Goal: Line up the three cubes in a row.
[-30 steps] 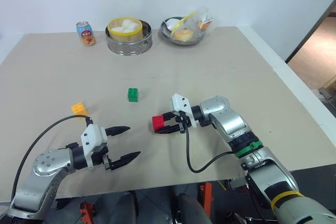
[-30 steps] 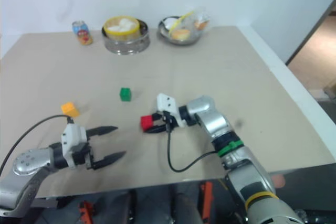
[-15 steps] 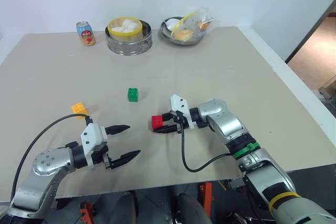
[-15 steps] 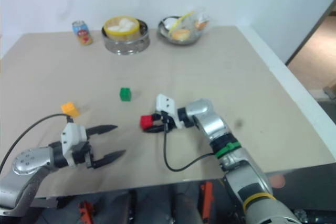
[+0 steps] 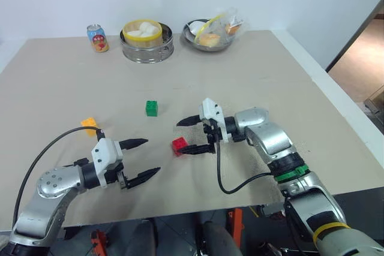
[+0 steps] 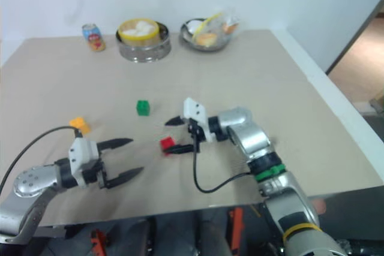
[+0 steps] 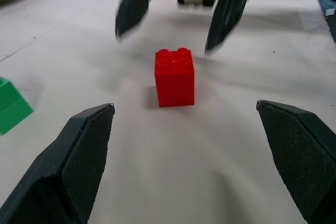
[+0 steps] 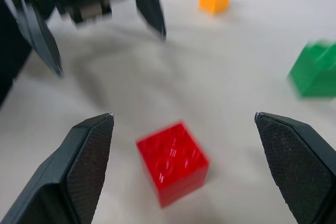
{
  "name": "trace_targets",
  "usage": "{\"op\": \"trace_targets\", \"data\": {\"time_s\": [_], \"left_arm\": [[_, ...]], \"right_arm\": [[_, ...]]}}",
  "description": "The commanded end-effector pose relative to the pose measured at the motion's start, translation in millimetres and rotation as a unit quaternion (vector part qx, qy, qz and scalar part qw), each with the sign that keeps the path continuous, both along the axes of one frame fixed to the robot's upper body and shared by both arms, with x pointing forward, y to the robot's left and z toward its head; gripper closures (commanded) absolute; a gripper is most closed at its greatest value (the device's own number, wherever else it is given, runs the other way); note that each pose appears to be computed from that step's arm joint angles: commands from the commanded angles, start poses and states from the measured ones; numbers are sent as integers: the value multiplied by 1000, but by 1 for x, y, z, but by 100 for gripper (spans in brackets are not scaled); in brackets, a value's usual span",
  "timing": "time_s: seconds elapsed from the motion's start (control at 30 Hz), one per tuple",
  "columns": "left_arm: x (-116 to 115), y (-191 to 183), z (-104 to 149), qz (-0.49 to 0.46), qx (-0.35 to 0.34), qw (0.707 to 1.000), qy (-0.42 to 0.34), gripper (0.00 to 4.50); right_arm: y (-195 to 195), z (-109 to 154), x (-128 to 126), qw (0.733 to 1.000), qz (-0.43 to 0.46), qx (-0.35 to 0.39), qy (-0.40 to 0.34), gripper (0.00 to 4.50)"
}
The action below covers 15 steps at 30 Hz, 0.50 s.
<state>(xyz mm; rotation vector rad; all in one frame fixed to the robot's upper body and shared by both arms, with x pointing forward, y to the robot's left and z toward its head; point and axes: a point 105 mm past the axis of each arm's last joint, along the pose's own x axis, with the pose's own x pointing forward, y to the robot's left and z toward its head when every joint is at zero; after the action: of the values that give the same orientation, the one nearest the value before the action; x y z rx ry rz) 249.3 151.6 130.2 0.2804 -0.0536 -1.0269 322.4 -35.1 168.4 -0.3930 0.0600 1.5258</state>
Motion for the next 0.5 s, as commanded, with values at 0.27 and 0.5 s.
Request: {"op": "trace_targets", "data": {"time_s": [0.27, 0.5], "left_arm": [[46, 28, 29, 133, -27, 986, -98, 0], [80, 28, 28, 246, -43, 963, -97, 0]], "right_arm": [[6, 51, -31, 998, 25, 61, -22, 6], [6, 54, -31, 997, 9, 64, -43, 6]]}}
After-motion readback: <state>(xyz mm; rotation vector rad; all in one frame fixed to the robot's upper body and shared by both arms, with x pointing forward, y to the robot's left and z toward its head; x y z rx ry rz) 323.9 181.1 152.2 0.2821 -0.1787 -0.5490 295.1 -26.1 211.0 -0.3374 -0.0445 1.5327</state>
